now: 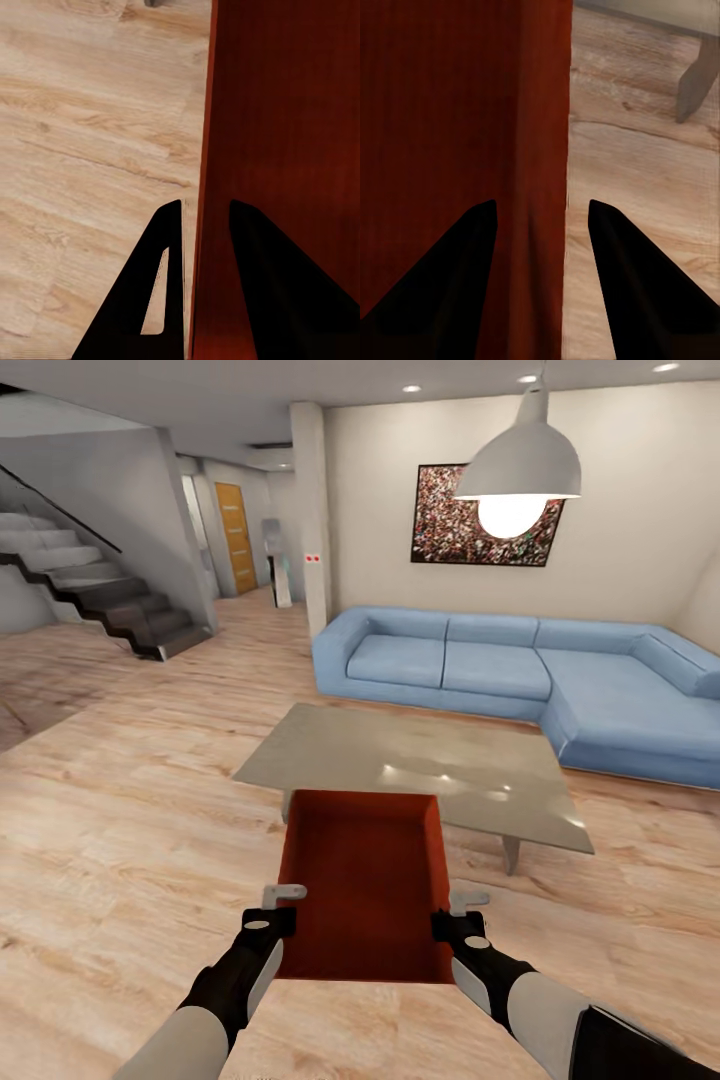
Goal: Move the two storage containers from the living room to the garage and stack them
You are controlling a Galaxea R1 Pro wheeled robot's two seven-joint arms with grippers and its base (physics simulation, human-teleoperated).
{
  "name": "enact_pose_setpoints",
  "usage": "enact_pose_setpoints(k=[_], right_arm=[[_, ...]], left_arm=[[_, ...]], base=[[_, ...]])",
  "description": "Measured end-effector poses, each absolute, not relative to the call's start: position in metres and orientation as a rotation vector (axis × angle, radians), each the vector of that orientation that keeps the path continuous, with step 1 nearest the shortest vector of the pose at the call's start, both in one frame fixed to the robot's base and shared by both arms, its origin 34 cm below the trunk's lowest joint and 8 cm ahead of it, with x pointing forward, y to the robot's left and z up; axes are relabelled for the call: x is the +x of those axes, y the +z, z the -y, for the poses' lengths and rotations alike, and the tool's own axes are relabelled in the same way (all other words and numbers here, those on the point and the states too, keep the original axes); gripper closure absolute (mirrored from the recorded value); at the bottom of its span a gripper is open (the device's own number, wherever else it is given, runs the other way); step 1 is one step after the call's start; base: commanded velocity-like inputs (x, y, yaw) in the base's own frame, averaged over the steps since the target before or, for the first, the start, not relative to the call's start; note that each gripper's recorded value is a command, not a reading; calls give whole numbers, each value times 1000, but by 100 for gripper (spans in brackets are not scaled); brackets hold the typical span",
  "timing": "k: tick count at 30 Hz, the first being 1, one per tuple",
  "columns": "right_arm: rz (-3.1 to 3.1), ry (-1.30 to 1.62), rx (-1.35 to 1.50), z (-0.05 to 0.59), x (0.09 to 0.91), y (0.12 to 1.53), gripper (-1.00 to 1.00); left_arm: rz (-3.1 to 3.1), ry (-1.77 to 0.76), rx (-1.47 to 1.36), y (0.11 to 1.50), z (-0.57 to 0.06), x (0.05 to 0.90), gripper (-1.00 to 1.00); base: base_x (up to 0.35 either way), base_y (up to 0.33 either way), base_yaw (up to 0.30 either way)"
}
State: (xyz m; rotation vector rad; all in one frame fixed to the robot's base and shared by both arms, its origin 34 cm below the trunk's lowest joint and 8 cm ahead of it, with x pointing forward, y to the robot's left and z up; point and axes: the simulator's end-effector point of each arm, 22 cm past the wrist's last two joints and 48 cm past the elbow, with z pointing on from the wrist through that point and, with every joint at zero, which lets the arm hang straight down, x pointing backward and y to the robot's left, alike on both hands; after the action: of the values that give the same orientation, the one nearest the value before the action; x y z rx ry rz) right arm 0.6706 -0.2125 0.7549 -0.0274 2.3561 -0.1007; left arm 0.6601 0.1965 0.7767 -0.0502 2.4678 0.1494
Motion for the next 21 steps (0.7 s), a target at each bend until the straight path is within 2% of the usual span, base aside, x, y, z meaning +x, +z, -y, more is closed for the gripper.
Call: enact_pose_setpoints(k=[21], right_arm=[[-2357,-101,-26,213,670,755,100]], left_arm=[[-2468,151,-48,777,-196,660,100]], base=[[0,0,300]])
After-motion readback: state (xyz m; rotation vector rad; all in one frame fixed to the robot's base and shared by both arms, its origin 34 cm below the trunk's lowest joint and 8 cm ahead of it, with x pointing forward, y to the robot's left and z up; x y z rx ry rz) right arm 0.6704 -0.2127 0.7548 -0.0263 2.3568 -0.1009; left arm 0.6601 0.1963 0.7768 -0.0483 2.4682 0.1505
